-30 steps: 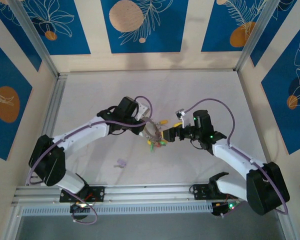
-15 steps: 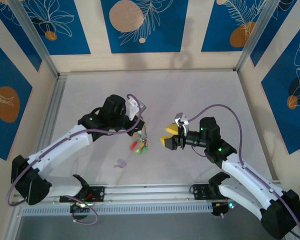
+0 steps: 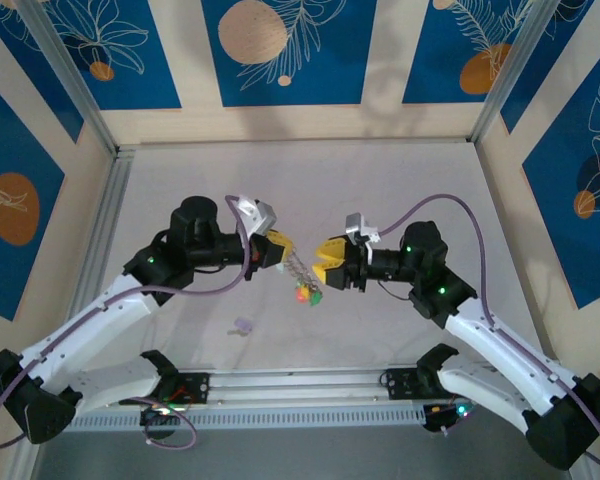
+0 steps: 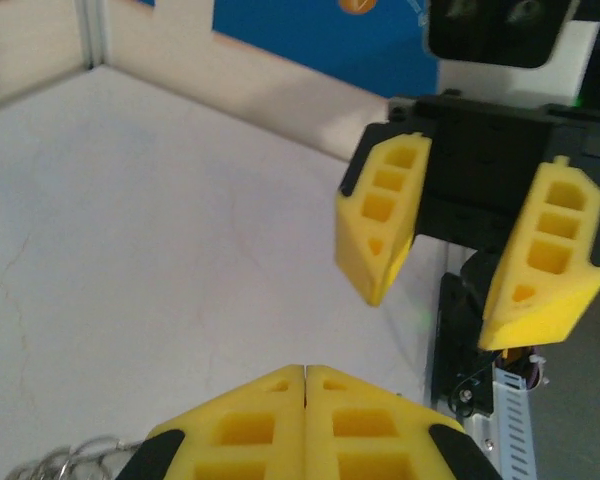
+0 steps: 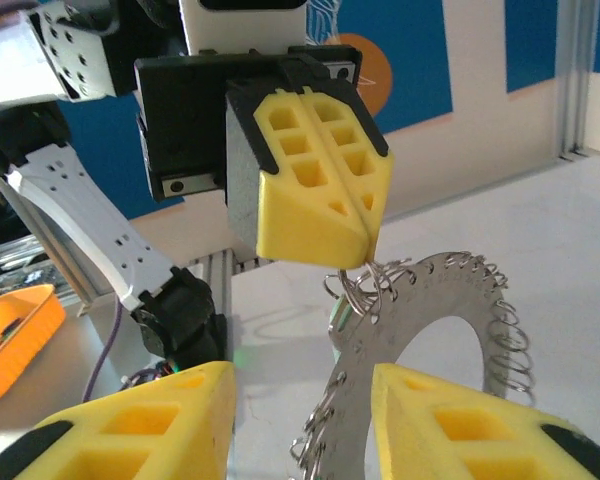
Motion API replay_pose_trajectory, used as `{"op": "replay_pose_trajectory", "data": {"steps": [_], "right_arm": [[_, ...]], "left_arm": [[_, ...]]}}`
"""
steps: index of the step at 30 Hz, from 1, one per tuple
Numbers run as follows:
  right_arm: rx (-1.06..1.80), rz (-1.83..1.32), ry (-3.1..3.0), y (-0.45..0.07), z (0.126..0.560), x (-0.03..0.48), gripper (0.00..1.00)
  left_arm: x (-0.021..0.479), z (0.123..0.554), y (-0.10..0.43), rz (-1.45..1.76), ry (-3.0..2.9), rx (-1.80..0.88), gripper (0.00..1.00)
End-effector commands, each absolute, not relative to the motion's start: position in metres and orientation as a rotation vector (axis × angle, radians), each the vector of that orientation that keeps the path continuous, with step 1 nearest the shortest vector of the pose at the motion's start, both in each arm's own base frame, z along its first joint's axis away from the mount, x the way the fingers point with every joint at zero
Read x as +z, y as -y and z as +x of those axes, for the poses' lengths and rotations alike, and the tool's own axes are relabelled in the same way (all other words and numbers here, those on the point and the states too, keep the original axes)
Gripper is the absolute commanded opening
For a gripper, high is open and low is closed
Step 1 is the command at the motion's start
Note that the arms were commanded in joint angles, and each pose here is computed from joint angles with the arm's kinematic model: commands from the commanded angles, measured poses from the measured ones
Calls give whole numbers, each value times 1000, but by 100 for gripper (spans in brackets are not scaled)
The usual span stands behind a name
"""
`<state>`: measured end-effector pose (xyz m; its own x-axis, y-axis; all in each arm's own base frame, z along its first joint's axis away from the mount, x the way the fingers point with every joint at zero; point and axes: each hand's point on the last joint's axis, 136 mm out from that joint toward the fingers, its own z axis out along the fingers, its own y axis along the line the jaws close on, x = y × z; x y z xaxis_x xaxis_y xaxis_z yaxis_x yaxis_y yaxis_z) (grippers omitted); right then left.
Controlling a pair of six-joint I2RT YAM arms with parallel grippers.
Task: Put the keys on the keyring
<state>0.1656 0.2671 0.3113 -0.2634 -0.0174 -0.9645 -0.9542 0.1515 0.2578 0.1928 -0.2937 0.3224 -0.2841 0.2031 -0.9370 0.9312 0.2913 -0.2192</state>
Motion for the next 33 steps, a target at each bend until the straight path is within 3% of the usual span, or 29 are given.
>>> {"op": "replay_pose_trajectory", "data": {"steps": [1,10,26,33], "right_arm": [[1314,-1038,-1412,-275,159,335,39],[1347,-1048,-1415,-284,166,344,37],[1335,-1014,-1534,-282,180,305,37],[1339,-981,-1556,-270,183,294,43]], "left_arm": [[355,176,299,1106,-1493,-1111,0],[367,175,300,1123,-1430,-1098,0],[344,194,309,1119,-1538,-1063,0],[347,197,311,1122,-1538,-1061,0]]}}
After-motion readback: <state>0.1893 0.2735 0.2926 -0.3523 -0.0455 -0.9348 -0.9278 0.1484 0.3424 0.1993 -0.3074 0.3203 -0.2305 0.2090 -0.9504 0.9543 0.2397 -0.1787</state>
